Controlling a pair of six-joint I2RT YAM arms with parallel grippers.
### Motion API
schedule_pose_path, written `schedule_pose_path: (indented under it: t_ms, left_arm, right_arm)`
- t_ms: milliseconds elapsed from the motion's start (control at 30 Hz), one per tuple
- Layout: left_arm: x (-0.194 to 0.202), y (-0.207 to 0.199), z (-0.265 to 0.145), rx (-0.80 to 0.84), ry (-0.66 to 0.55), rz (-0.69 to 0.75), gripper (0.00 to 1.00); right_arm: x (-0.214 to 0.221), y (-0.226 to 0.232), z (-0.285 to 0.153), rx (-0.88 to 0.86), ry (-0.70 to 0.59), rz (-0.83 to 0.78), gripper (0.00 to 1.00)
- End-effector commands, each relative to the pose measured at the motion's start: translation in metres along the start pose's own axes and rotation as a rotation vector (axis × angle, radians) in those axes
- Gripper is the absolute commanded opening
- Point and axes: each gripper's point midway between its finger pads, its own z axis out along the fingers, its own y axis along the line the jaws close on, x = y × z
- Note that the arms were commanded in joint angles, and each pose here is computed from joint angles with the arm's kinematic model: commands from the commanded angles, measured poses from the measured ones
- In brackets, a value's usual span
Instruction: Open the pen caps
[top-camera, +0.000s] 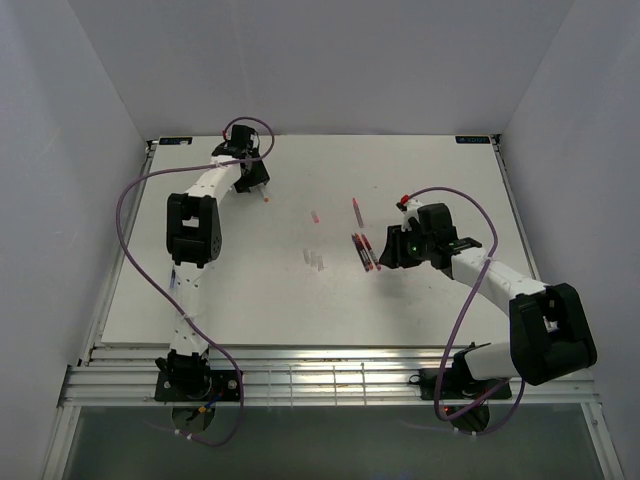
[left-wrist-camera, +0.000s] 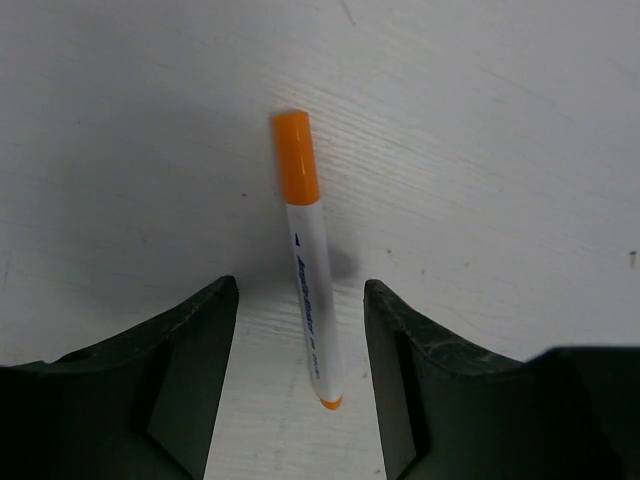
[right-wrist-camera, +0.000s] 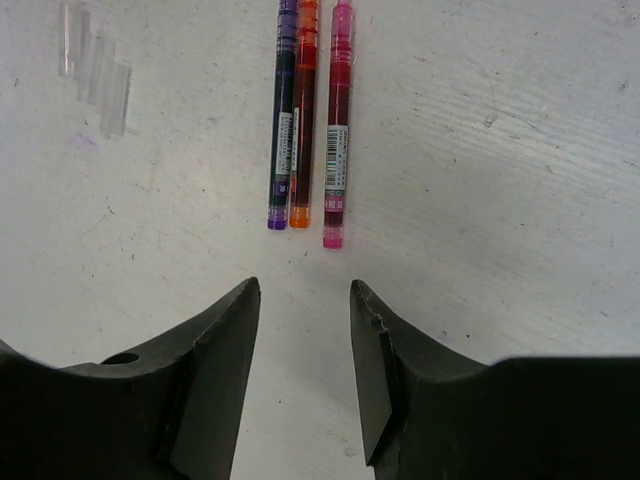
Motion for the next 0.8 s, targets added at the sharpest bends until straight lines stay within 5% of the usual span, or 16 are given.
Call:
schedule_pose_path:
  t_ms: [0, 367, 600, 767]
  left_arm:
    - [-0.012, 0.004, 0.000, -0.031, -0.047, 0.010, 0.64]
    - [0.008, 0.015, 0.015, -0.060, -0.018, 0.024, 0.54]
    - [0.031, 0.023, 0.028, -0.077, 0.035, 0.064, 0.35]
    - [0.047, 0.020, 0.036, -0.049, 0.083, 0.076, 0.08]
  right_arm:
    - [-0.010, 0.006, 0.002, -0.032, -0.047, -0.023, 0.48]
    - [-0.013, 0.010, -0.004, -0.041, -0.075, -0.027, 0.48]
    - [-0.011, 0.010, -0.004, -0.041, -0.072, -0.019, 0.48]
    - [-0.010, 0.012, -0.006, -0.048, -0.075, -0.016, 0.48]
